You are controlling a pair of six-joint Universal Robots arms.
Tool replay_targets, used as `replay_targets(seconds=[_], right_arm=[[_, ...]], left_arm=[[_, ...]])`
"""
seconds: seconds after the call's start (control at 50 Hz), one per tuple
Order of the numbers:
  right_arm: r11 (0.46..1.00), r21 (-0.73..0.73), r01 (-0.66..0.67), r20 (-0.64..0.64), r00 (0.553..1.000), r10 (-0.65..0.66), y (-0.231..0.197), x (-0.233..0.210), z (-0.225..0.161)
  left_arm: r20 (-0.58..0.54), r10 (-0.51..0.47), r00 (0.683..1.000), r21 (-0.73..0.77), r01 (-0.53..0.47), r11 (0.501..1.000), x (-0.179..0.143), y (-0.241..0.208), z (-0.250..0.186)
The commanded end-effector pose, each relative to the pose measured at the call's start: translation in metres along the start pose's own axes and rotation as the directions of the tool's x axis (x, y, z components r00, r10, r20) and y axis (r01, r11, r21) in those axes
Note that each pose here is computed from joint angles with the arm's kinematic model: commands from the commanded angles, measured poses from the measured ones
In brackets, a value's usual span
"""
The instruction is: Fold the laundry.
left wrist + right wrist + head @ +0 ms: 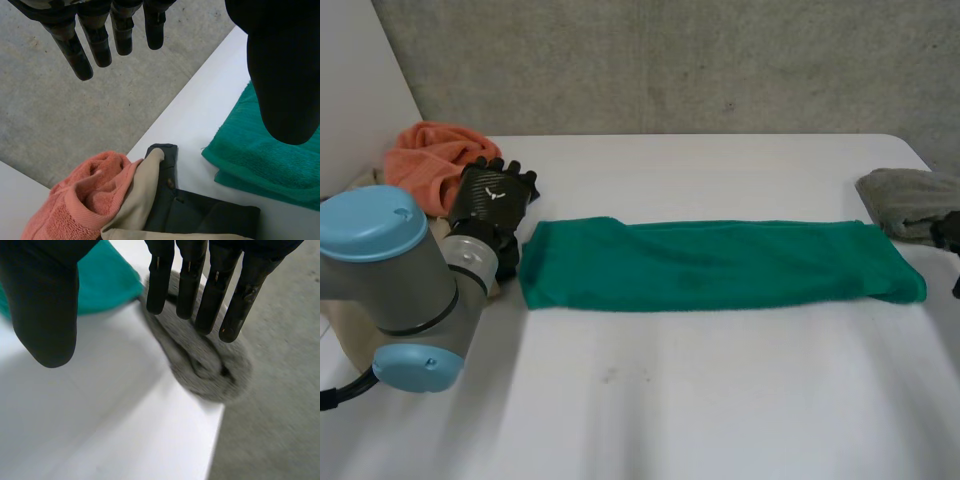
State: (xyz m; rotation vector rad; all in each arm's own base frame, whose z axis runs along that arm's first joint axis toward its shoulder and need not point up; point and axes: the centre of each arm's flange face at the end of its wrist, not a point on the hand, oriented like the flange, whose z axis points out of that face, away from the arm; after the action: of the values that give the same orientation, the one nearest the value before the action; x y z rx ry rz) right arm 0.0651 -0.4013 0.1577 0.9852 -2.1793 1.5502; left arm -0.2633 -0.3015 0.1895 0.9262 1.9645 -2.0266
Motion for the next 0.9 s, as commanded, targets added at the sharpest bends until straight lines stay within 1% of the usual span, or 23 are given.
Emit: replay_targets(seconds=[0.02, 0.12, 0.22, 0.36, 0.44, 0.54, 0.68, 0.8, 0.9], right_arm=[[0.996, 0.084, -0.020, 0.128, 0.992, 0.009, -0.008, -0.026, -0.005], [0.995, 0.094, -0.020, 0.142, 0.990, 0.007, -0.008, -0.029, -0.002], [0.995, 0.101, -0.015, 0.175, 0.985, -0.002, -0.005, -0.045, 0.009], [0.994, 0.106, -0.005, 0.171, 0.985, -0.013, 0.000, -0.053, 0.020], [0.993, 0.117, 0.014, 0.126, 0.992, -0.029, 0.004, -0.050, 0.028], [0.993, 0.114, 0.043, 0.040, 0.998, -0.048, 0.006, -0.042, 0.029], [0.986, 0.142, 0.088, -0.047, 0.996, -0.082, -0.014, -0.018, 0.012], [0.990, 0.081, 0.112, -0.139, 0.985, -0.100, 0.007, 0.017, 0.010], [0.980, 0.051, 0.192, -0.182, 0.967, -0.180, 0.014, 0.034, 0.008]], left_arm=[[-0.004, -0.007, 1.000, -0.008, 0.007, 1.000, 0.001, 0.002, -0.001], [-0.009, -0.008, 1.000, -0.014, 0.008, 1.000, 0.002, 0.005, -0.003], [-0.013, -0.007, 1.000, -0.017, 0.007, 1.000, 0.004, 0.006, -0.004], [-0.017, -0.007, 1.000, -0.024, 0.007, 1.000, 0.005, 0.009, -0.005], [-0.017, -0.007, 1.000, -0.025, 0.006, 1.000, 0.005, 0.009, -0.005], [-0.018, -0.007, 1.000, -0.026, 0.006, 1.000, 0.005, 0.009, -0.007], [-0.009, -0.008, 1.000, -0.014, 0.008, 1.000, 0.002, 0.004, -0.010], [-0.010, -0.015, 1.000, -0.015, 0.015, 1.000, 0.001, 0.003, -0.012], [-0.010, -0.017, 1.000, -0.017, 0.017, 1.000, 0.000, 0.003, -0.015]])
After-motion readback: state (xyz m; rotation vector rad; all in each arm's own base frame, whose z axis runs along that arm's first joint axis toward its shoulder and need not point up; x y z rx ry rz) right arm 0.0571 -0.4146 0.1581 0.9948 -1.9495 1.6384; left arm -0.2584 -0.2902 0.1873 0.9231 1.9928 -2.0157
